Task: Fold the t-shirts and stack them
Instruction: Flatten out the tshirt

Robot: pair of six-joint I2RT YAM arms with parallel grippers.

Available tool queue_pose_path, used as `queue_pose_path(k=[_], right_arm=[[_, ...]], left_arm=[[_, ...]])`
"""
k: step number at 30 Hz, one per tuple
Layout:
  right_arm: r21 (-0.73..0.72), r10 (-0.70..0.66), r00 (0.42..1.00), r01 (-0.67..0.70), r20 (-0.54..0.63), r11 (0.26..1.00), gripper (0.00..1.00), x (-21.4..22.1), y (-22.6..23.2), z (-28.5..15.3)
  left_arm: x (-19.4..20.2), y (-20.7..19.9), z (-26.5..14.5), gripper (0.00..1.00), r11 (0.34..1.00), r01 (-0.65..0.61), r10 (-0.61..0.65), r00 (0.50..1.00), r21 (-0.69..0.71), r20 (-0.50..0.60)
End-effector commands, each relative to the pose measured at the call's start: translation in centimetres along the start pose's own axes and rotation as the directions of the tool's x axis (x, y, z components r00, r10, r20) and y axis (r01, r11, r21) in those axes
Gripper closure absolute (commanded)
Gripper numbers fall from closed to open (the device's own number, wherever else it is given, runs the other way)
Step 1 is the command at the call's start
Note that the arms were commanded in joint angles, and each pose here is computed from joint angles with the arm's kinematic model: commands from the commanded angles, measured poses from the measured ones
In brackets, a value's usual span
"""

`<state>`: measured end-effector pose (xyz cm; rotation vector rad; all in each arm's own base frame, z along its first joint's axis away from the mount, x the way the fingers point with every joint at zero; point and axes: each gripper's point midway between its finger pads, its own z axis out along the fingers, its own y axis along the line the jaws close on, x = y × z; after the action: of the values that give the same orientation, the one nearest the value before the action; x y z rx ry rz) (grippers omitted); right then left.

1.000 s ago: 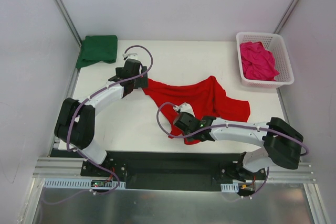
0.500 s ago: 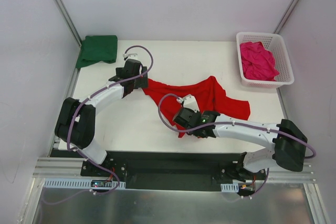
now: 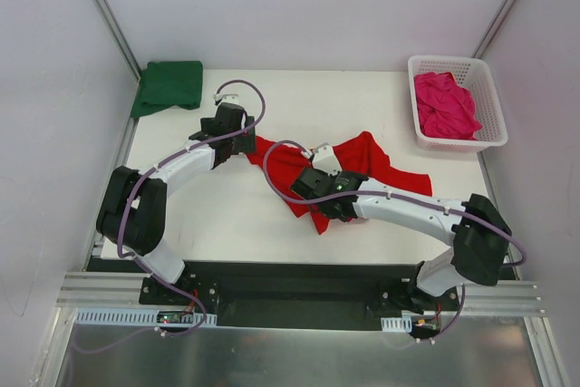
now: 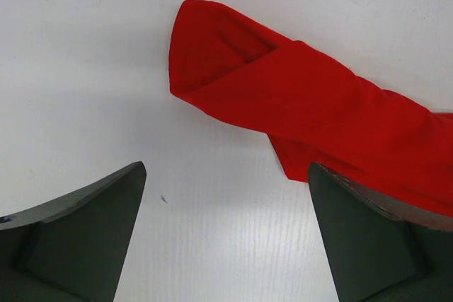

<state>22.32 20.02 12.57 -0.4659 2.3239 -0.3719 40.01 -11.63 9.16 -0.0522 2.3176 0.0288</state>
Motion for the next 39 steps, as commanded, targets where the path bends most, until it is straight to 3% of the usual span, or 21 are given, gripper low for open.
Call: queue_pose_path(k=[1, 13, 22, 24, 25, 28, 31, 39], right_arm=[[0.04, -0.014, 1.0, 0.013, 0.025, 0.999, 0.99, -2.5, -0.8, 1.5], [0.056, -0.001, 0.999, 0.003, -0.035, 0.998, 0.98, -5.3, -1.3, 8.4], [0.105, 0.054, 0.999, -0.054, -0.003, 0.993, 0.99, -9.4, -2.8, 12.8], [0.117, 0.085, 0.996, -0.085, -0.001, 0.99, 0.87, -10.1, -3.4, 14.0], [0.12, 0.093, 0.996, -0.092, -0.007, 0.989, 0.66, -10.2, -3.7, 14.4], [0.144, 0.128, 0.992, -0.123, -0.025, 0.982, 0.37, -9.7, -4.9, 15.2], [0.136, 0.175, 0.984, -0.174, 0.002, 0.975, 0.29, -9.1, -6.1, 13.4], [0.042, 0.281, 0.96, -0.281, 0.013, 0.959, 0.26, -5.1, -7.7, 7.1]], left_arm=[[-0.2, 0.3, 0.3, 0.01, 1.0, -0.02, 0.02, 1.0, -0.015, 0.015], [0.1, 0.3, 1.3, 0.0, 0.999, -0.042, 0.042, 0.999, -0.034, -0.001], [0.4, 0.3, 1.6, 0.01, 0.998, -0.047, 0.046, 0.999, -0.035, -0.013], [0.5, 0.2, 1.7, 0.01, 0.999, -0.043, 0.042, 0.999, -0.031, -0.016], [0.5, 0.1, 1.6, 0.01, 0.999, -0.043, 0.042, 0.999, -0.026, -0.018], [0.4, 0.0, 1.6, 0.01, 0.999, -0.039, 0.039, 0.999, -0.019, -0.014], [0.4, -0.1, 1.3, 0.01, 0.999, -0.038, 0.038, 0.999, -0.013, -0.013], [0.3, -0.3, 1.3, 0.01, 1.0, -0.028, 0.028, 1.0, -0.001, -0.012]])
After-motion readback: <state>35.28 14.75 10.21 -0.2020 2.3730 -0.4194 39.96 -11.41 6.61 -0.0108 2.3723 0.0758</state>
